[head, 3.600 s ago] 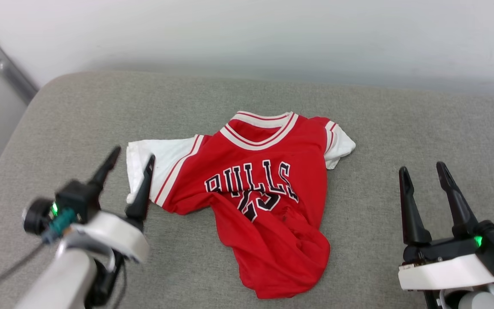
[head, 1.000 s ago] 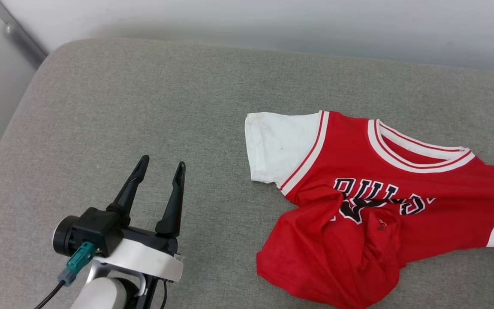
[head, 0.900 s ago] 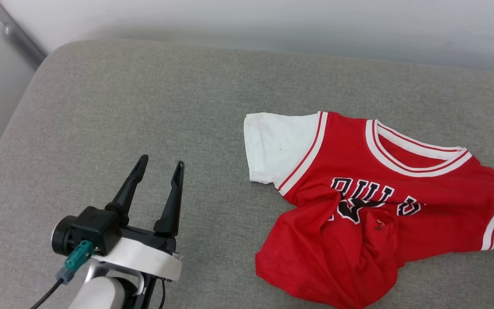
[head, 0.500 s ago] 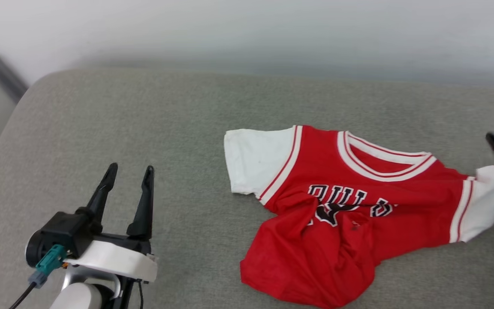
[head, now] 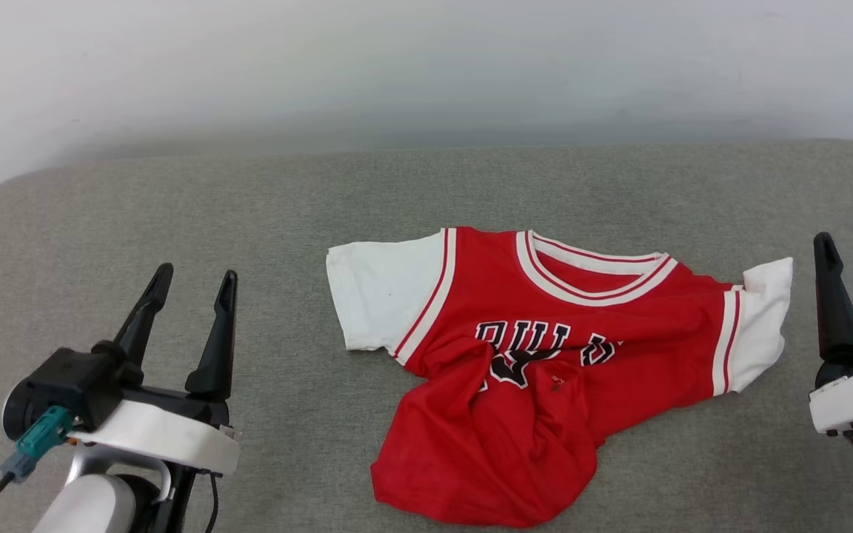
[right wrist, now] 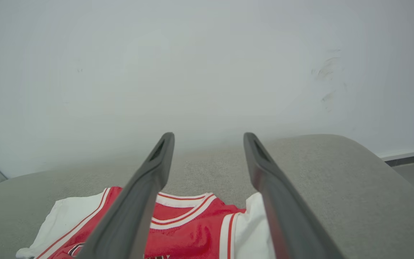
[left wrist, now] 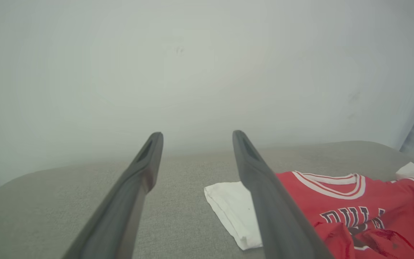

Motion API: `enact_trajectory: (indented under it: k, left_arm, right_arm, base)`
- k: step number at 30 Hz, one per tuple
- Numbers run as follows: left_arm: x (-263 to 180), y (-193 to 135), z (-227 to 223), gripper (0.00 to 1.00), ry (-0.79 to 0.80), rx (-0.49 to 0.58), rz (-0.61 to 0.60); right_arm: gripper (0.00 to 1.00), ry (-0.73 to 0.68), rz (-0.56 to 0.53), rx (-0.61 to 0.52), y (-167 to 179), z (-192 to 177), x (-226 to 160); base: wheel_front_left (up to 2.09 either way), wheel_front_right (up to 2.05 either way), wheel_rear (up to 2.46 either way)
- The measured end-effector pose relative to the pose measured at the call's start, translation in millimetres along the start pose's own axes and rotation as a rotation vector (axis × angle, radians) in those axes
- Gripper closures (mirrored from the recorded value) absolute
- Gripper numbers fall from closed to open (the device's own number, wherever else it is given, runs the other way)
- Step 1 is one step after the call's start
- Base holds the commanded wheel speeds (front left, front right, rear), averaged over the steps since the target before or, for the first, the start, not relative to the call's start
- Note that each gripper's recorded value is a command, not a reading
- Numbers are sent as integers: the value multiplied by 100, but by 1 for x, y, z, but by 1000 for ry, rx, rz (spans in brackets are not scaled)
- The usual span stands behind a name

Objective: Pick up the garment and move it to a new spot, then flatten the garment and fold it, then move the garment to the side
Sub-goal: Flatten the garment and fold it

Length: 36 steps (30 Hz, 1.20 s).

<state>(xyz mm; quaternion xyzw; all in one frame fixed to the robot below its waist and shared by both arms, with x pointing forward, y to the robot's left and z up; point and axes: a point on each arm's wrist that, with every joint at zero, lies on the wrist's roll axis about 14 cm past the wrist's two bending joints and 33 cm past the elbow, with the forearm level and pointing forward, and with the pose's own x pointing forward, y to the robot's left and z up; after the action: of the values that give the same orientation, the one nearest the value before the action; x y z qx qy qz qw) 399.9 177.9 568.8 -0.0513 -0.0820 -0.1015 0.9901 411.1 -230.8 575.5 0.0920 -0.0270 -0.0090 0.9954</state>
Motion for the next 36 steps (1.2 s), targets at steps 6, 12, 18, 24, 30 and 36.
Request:
enact_trajectory:
  k: [6, 12, 18, 24, 30, 36]
  left_arm:
    - [38, -17, 10, 0, 36, 42, -153]
    - [84, -26, -15, 0, 311, 105, -309]
    - [105, -32, -72, 0, 708, 110, -401]
    - [116, -30, -115, 0, 999, 86, -442]
    - [121, -21, -158, 0, 1181, 101, -432]
    - [120, -17, -196, 0, 1293, 134, -418]
  right_arm:
    - [0, -110, -31, 38, -5, 12, -11]
    - [0, -152, -29, 39, -3, 14, -6]
    - [0, -138, -78, 67, -20, -2, 0]
    - [0, -89, -142, 99, -41, -30, 0]
    - [0, -47, -178, 105, -51, -52, -1]
    - [0, -21, -205, 99, -59, -66, -1]
  base:
    - [0, 0, 0]
    - [0, 0, 0]
    - [0, 0, 0]
    - [0, 0, 0]
    - [0, 0, 0]
    - [0, 0, 0]
